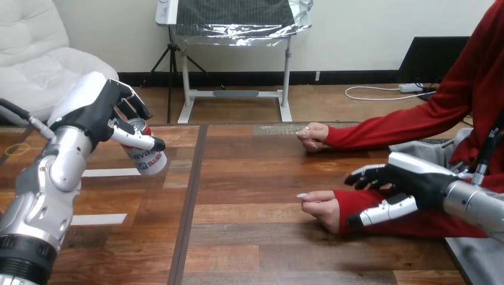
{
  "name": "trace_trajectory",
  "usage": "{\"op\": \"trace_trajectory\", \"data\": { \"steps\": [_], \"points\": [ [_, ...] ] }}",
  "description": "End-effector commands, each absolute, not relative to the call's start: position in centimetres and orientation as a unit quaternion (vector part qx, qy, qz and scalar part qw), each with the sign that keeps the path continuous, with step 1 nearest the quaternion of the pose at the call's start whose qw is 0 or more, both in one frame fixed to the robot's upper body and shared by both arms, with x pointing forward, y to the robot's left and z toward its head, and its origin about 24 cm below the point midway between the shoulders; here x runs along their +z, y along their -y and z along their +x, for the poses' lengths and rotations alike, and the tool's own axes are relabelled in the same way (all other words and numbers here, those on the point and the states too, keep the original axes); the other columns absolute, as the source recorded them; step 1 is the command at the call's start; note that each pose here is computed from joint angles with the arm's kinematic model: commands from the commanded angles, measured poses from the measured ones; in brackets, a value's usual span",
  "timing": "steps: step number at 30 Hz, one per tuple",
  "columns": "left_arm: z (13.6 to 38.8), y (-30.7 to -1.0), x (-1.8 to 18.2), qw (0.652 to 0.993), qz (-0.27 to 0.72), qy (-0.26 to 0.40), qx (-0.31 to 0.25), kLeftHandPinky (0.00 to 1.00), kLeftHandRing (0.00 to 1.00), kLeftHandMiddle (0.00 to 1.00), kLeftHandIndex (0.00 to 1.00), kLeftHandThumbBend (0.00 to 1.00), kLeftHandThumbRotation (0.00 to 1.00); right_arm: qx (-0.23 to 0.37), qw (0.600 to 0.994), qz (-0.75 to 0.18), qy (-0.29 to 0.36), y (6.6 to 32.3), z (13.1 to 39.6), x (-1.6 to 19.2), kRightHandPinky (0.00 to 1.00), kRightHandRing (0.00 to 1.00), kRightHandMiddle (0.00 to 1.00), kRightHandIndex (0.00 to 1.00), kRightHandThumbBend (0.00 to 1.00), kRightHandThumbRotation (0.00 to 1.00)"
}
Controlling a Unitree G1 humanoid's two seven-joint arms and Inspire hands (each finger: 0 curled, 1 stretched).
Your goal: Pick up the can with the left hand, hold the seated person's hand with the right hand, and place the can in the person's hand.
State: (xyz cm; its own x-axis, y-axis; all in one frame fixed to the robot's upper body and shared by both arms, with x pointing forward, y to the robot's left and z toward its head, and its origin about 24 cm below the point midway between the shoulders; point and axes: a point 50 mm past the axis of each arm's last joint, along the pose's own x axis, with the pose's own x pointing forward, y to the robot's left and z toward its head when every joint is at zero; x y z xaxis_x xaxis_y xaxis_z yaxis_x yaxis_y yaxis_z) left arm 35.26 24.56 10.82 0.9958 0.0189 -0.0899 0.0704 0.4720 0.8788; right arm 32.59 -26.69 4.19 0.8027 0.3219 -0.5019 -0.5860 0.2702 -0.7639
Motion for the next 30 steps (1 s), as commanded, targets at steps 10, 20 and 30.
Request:
{"op": "trace_trajectory", "data": {
  "steps": [10, 20, 30],
  "points": [
    [35.9, -24.4, 14.4, 0.860, 0.510, 0.013, 0.009, 0.33, 0.39, 0.45, 0.45, 0.76, 0.00, 0.280, 0.761, -0.576, -0.105, 26.7, 34.4, 7.1, 0.66, 0.76, 0.79, 0.80, 1.00, 0.68],
    [35.9, -24.5, 14.3, 0.860, 0.511, 0.011, 0.010, 0.33, 0.39, 0.45, 0.45, 0.76, 0.00, 0.275, 0.756, -0.579, -0.133, 27.0, 34.3, 6.6, 0.65, 0.75, 0.80, 0.81, 1.00, 0.59],
    [36.0, -24.5, 14.3, 0.861, 0.509, 0.007, 0.008, 0.32, 0.38, 0.45, 0.45, 0.76, 0.00, 0.270, 0.752, -0.584, -0.144, 26.8, 34.4, 6.1, 0.68, 0.77, 0.82, 0.82, 1.00, 0.38]
  ]
}}
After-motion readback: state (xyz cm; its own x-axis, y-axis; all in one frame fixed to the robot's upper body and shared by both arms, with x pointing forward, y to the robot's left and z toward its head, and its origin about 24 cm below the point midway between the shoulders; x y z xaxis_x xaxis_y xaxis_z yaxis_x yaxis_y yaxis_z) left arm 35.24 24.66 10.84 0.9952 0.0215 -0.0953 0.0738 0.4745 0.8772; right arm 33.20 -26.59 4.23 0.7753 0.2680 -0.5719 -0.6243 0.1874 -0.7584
